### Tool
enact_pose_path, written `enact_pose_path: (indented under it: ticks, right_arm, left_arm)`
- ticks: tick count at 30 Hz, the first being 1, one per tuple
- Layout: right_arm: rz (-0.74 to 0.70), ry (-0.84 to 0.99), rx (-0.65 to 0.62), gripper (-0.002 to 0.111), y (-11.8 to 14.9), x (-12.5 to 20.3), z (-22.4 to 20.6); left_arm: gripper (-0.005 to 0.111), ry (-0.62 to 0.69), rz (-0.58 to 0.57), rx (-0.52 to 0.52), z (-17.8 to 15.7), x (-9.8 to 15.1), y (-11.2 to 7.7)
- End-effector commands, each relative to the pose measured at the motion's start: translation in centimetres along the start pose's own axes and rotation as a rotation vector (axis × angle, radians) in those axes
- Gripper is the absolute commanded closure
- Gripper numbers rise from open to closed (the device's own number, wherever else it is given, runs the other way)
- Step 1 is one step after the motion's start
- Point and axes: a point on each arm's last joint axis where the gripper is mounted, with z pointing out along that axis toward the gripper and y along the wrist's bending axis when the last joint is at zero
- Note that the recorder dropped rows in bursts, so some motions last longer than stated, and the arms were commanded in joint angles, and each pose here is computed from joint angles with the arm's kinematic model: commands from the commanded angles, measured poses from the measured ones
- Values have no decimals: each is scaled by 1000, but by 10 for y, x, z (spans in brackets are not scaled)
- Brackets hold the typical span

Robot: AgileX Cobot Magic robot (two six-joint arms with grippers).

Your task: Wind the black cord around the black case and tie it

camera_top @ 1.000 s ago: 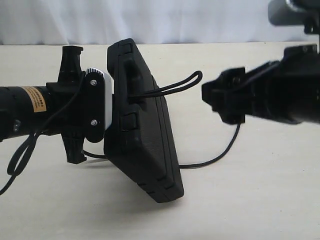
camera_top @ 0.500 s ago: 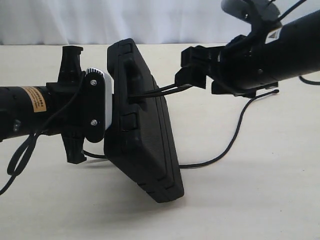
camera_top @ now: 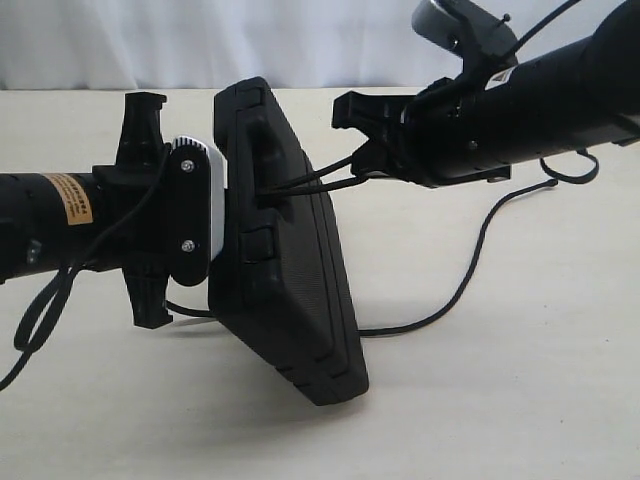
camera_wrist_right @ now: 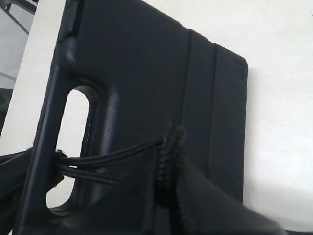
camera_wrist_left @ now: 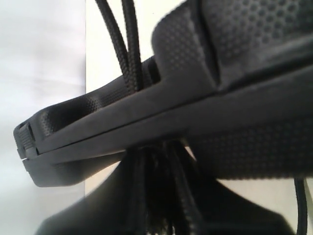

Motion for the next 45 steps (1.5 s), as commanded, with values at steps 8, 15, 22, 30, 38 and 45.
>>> enact_pose_path:
  ticks: [8,15,22,30,38,45]
  right_arm:
    - [-54,-43,-5,104,1,-5,-5]
    - [-58,-56,-5,104,1,-6,-5]
    - [-77,-56,-4,104,1,-6,-5]
    - [-77,-56,-4,104,1,-6,-5]
    - [-110,-43,-4,104,1,-5,-6]
    - [-163,-42,-3,104,1,-5,-6]
  left_arm:
    - [50,-12,-19,-1,-12,-4,2]
    - [50,30,46,88,-49,-2,-1]
    - [50,72,20,205,-59,2,-12]
    - [50,62,-158,265,-25,0,-21]
    - [50,82,-357,194,19,6,-26]
    - [50,91,-397,115,33,10,-24]
